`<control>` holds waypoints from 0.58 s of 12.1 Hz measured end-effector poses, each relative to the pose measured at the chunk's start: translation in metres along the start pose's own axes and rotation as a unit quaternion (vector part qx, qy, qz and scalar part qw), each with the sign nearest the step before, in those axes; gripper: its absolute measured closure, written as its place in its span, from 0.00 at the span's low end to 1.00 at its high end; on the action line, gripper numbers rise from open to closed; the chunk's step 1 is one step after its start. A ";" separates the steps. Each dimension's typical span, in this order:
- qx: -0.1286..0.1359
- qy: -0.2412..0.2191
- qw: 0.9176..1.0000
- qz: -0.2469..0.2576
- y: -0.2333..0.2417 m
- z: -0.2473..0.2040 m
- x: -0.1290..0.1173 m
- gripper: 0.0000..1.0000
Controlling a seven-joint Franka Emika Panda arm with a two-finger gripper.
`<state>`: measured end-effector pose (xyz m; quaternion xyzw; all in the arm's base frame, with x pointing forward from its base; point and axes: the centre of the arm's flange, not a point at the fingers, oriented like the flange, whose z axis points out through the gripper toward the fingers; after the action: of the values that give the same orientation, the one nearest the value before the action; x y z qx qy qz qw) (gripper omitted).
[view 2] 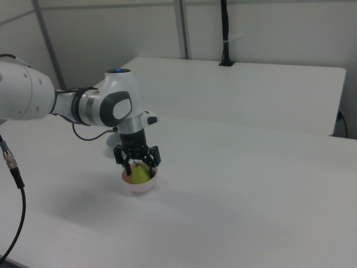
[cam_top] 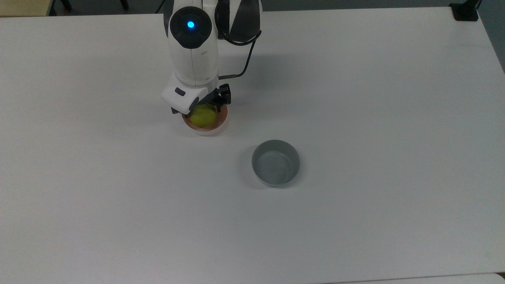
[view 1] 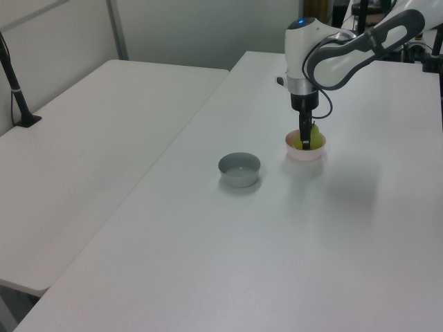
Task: Pick up a pear from the bowl
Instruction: 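Close the gripper around the yellow-green pear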
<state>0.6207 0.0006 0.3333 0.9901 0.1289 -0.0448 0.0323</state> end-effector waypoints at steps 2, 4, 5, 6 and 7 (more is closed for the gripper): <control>0.000 0.000 1.000 -0.001 -0.001 0.000 0.001 0.22; -0.002 0.000 1.000 -0.003 -0.002 0.000 0.001 0.25; -0.003 0.000 1.000 -0.003 -0.002 0.000 0.001 0.25; -0.003 0.000 1.000 -0.004 -0.002 0.000 0.001 0.25; -0.003 0.000 1.000 -0.004 -0.002 0.000 0.001 0.25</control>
<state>0.6214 0.0030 0.3333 0.9895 0.1327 -0.0445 0.0350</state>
